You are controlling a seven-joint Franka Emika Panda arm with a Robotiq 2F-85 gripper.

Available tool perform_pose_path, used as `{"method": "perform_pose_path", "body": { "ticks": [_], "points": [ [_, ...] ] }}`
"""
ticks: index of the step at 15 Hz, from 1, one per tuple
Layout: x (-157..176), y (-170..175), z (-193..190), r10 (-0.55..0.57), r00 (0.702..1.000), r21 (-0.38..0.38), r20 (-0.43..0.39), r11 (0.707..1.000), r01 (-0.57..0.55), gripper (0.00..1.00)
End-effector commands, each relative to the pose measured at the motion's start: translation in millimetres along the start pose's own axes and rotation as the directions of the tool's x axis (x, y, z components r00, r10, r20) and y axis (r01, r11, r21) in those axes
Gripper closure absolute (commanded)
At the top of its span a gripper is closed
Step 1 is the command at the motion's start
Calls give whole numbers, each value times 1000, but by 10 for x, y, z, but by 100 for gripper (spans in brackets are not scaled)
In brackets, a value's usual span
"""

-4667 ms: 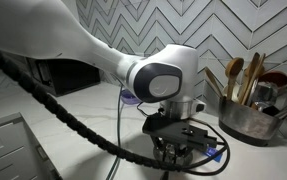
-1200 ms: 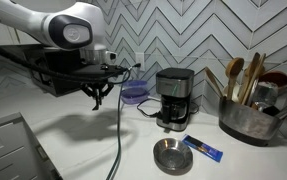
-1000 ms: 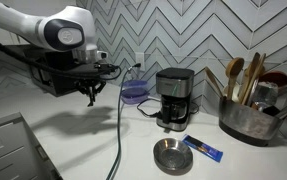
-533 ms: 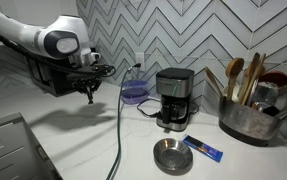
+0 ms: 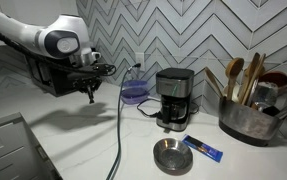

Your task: Remove the spoon from the metal bowl and put it on the cupboard to the left

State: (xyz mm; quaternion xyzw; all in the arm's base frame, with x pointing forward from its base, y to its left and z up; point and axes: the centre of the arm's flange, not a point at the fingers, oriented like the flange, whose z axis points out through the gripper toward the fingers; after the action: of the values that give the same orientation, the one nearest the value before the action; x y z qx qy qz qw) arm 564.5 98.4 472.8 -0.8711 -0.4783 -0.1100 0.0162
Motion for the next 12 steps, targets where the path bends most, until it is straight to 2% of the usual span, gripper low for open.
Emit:
{"method": "perform_pose_path", "body": {
  "ticks": [1,6,12],
  "points": [
    [104,177,174,-15,998,-26,-54,1000,14,98],
    [271,431,566,-4,995,-89,-98,996,-5,98],
    [452,536,1030,-15,997,-45,-79,999,12,98]
  ]
}}
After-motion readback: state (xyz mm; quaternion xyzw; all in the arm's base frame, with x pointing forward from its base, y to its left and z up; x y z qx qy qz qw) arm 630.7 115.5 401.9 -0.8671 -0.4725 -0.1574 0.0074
